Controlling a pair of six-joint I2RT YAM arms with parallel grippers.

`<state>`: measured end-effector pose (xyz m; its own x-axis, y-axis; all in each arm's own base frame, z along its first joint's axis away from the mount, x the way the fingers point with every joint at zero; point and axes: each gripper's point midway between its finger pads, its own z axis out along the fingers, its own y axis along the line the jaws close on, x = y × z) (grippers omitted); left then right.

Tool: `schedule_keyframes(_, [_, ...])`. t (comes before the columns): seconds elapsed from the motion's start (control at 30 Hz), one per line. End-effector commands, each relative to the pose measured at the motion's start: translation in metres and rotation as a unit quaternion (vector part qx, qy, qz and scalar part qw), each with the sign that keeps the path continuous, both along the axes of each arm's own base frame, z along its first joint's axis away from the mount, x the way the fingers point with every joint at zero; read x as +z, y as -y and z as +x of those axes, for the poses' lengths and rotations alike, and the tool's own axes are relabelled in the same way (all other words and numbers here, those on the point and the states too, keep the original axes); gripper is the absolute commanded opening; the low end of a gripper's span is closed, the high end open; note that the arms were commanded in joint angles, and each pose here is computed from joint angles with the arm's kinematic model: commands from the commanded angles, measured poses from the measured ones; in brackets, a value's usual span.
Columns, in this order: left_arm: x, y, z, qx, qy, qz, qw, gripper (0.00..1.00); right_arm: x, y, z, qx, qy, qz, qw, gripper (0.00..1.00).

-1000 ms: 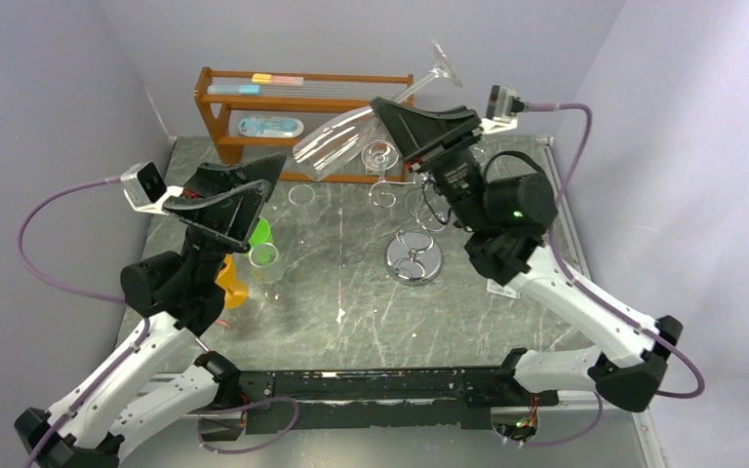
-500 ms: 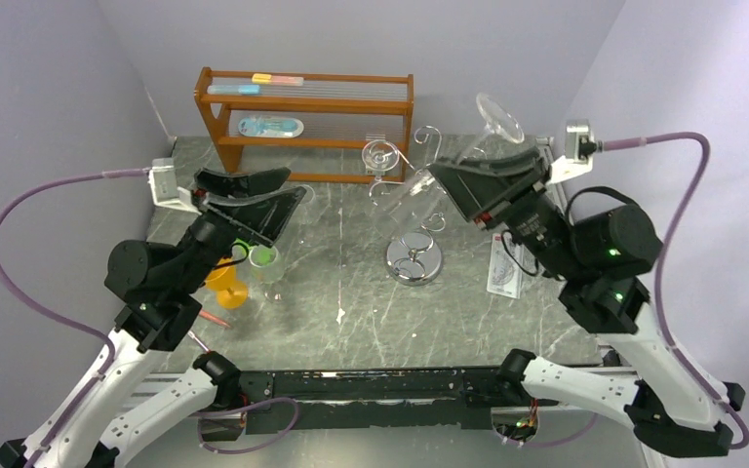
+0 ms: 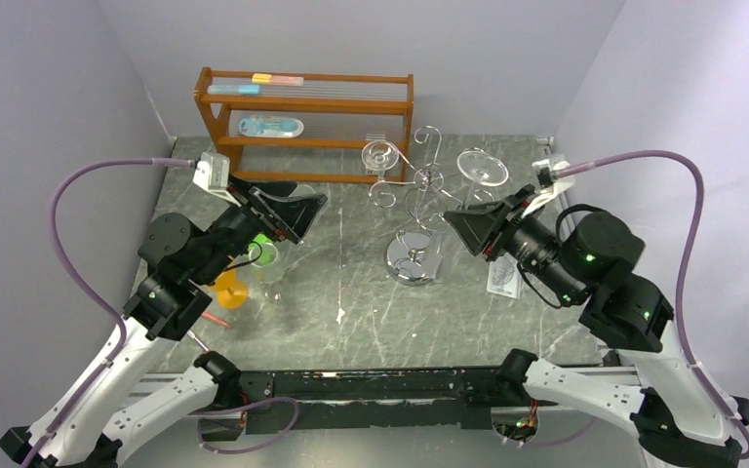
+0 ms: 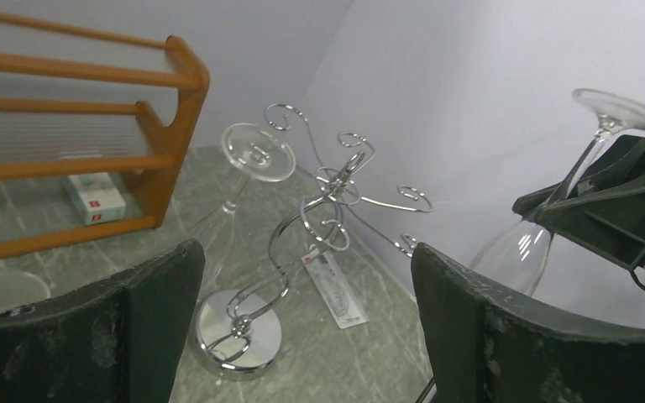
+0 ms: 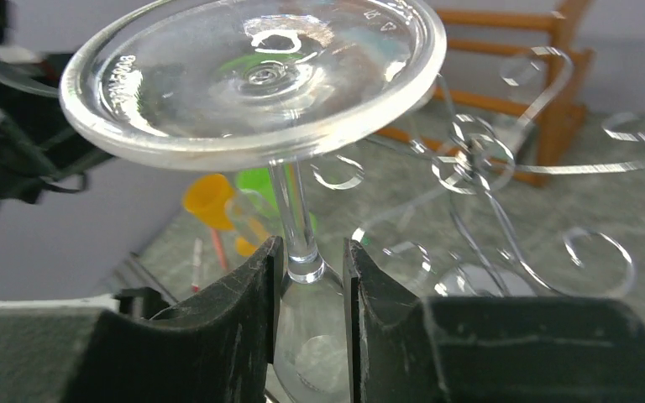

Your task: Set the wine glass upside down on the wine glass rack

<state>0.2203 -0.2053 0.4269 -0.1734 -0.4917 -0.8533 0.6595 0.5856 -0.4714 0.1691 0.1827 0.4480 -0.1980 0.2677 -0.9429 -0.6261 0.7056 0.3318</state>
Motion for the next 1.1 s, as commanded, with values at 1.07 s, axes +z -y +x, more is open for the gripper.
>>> schedule_keyframes(1.07, [-0.024, 0.001, 0.013, 0.022, -0.034, 0.044, 0.998, 0.95, -0.126, 0.135, 0.069, -0.451, -0.103, -0.220, 0.859, 0.00])
